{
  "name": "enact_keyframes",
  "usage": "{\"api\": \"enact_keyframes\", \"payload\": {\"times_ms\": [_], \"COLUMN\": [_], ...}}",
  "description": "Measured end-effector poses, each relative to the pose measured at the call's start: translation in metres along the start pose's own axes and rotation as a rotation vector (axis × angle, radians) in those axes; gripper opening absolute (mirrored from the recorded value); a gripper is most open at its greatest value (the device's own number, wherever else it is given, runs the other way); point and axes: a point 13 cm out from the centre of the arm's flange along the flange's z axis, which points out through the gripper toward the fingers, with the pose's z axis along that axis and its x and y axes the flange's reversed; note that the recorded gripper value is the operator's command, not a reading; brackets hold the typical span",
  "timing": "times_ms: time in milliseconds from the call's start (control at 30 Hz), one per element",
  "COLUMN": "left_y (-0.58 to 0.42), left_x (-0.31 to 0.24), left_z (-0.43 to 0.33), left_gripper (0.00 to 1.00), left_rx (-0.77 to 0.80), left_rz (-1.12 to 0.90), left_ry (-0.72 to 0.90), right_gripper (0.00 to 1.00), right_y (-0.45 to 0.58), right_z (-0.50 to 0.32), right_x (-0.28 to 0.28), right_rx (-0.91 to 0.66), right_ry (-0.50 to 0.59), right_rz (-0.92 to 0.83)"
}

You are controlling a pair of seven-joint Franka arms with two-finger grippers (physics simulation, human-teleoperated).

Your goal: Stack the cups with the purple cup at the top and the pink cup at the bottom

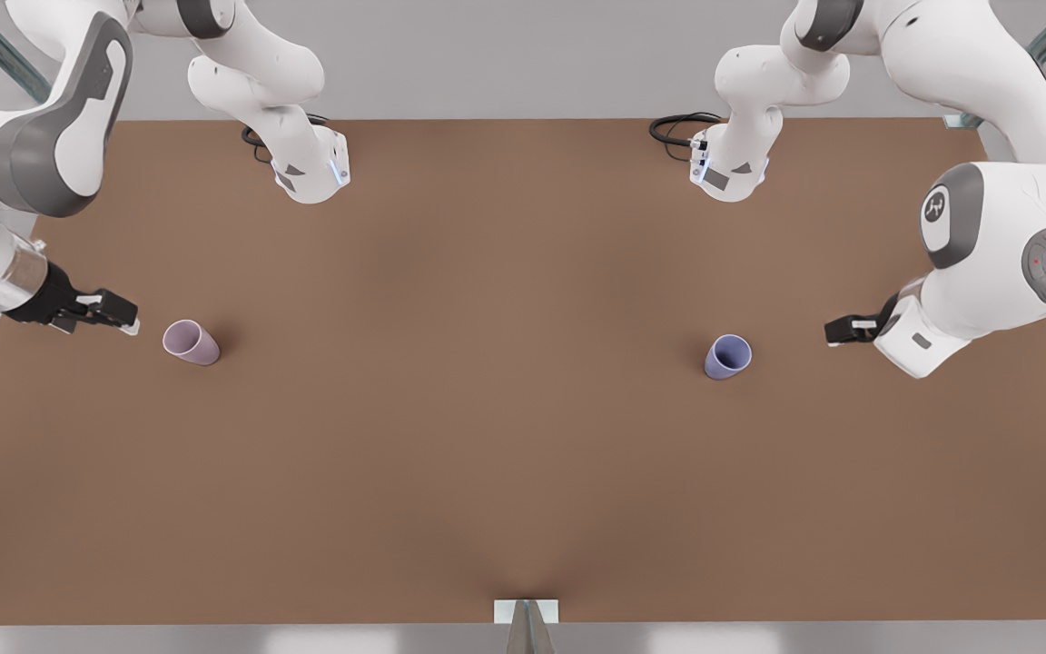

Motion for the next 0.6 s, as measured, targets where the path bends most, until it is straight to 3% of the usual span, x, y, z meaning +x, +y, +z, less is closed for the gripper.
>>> {"api": "enact_keyframes", "payload": {"times_ms": [133, 333, 600], "left_y": [0.0, -0.001, -0.002], "left_x": [-0.006, -0.009, -0.013], "left_z": [0.001, 0.008, 0.016], "left_gripper": [1.0, 1.0, 1.0], "left_rx": [-0.005, -0.005, -0.005], "left_rz": [0.017, 0.036, 0.052], "left_ry": [-0.022, -0.021, -0.016], "right_gripper": [1.0, 1.0, 1.0], "right_y": [-0.001, -0.031, -0.113], "right_z": [0.019, 0.114, 0.227], "right_x": [0.007, 0.061, 0.102], "right_rx": [-0.008, -0.05, -0.077], "right_ry": [0.033, 0.183, 0.165], "right_rz": [-0.004, 0.039, 0.093]}}
